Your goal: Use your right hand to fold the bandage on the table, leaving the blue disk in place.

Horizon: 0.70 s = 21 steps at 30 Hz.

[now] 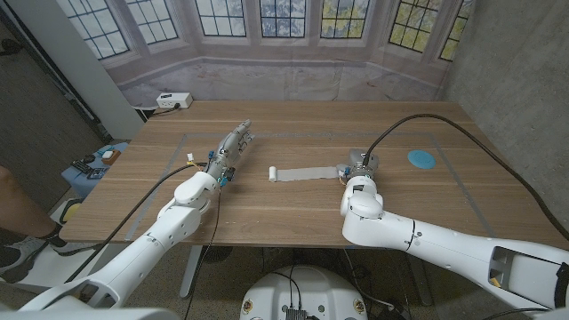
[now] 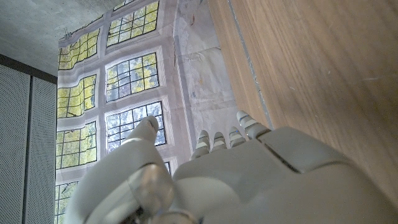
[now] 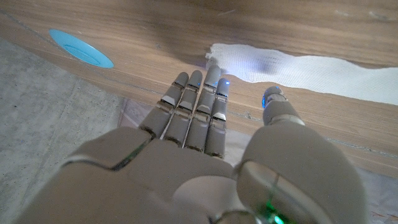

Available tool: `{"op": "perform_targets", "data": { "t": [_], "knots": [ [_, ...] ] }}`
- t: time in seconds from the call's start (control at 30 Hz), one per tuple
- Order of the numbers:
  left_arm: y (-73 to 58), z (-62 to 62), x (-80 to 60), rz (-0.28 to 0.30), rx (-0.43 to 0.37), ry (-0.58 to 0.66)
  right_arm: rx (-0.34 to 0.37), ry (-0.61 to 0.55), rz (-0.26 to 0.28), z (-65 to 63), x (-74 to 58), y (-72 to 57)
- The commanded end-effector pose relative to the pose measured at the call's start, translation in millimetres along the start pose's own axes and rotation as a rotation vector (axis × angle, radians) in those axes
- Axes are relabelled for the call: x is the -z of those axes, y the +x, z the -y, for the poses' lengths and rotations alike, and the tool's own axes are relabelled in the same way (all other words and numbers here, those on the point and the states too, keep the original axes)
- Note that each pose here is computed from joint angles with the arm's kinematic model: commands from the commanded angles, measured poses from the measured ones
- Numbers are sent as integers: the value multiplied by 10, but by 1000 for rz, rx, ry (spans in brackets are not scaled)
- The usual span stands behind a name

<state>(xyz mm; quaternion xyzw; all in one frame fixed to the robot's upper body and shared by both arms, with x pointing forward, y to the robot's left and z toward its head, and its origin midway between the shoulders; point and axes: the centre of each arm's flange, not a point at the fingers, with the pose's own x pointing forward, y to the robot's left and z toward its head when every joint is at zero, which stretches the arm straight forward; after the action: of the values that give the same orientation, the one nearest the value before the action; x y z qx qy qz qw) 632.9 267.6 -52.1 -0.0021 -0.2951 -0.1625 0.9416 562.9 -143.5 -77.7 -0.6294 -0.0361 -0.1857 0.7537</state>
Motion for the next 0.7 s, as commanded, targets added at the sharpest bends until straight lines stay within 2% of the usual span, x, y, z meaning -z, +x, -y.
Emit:
{"op": "perform_targets", "data": {
  "t": [0.03,0.7],
  "knots": [
    [-7,-5,-4,-1,2,-1,-1,-1,-1,-51,10,30],
    [4,20,10,-4,8,-3,18,7,1,-113,34,40]
  ]
}}
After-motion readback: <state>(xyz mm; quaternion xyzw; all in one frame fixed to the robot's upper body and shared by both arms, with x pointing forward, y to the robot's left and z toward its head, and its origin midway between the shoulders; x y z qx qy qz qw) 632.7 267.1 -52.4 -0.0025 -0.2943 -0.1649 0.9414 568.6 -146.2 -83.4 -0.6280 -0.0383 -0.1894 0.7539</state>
